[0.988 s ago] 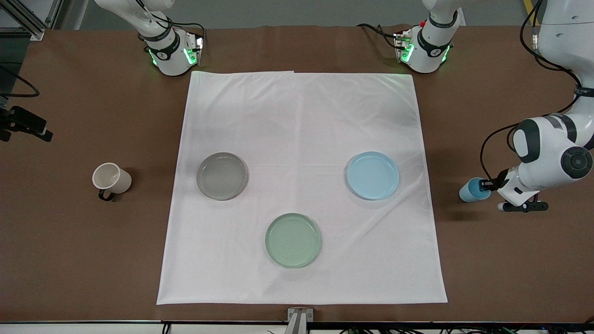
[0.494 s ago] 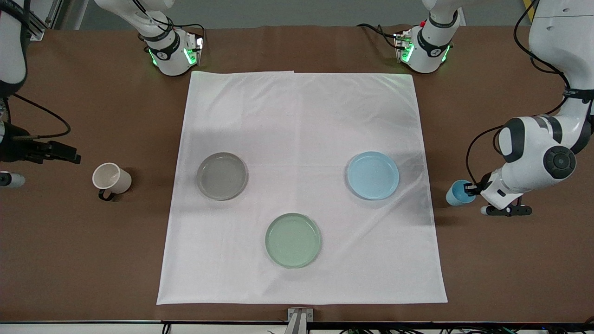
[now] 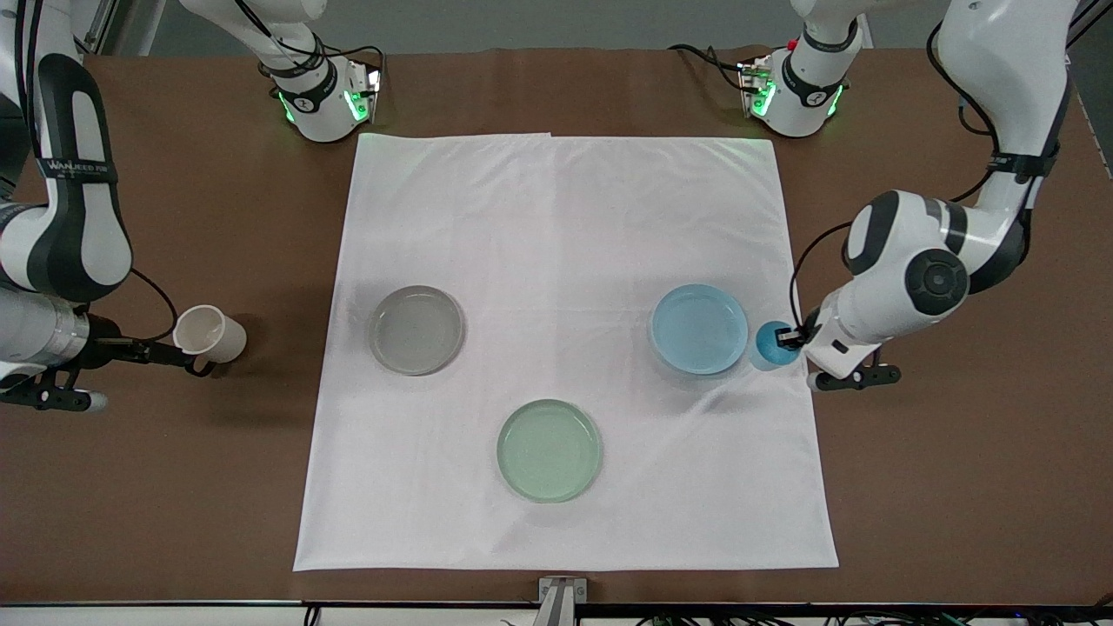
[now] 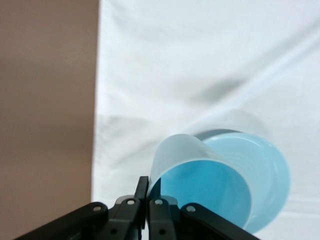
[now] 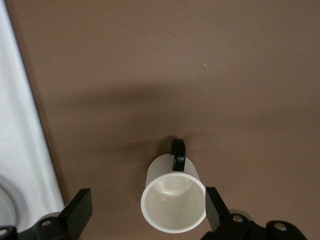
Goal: Place blue cup in blue plate and white mug in gray plate
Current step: 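Carry the blue cup onto the blue plate with the left gripper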
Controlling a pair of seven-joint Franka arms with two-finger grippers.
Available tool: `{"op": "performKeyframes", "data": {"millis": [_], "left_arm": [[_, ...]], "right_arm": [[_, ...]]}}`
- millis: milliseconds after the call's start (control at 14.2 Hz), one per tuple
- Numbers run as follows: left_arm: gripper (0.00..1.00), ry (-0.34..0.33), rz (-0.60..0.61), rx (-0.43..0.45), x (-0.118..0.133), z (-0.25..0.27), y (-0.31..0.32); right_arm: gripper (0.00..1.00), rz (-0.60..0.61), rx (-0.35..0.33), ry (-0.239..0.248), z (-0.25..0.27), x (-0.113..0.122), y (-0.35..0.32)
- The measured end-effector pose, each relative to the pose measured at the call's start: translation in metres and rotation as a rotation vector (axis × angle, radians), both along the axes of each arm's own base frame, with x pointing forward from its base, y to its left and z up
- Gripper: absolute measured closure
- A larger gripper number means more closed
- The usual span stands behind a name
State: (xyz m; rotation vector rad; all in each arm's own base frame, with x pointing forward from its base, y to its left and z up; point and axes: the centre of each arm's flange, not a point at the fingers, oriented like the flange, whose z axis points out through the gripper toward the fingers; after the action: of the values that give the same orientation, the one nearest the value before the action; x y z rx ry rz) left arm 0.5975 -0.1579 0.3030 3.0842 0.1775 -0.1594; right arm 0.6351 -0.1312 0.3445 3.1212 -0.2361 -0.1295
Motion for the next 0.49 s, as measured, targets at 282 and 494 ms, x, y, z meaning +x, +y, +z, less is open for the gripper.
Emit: {"op": "performKeyframes", "data": {"millis": [282, 494], "left_arm": [[0.96, 0.046, 0.021, 0.014, -0.027, -0.023, -0.077], [0.96, 0.064, 0.005, 0.008, -0.037, -0.044, -0.1]], "right_arm": [[0.0, -0.044, -0.011, -0.011, -0.049, -0.007, -0.029], [0.0, -0.049, -0.015, -0.004, -0.082, -0.008, -0.034]]}}
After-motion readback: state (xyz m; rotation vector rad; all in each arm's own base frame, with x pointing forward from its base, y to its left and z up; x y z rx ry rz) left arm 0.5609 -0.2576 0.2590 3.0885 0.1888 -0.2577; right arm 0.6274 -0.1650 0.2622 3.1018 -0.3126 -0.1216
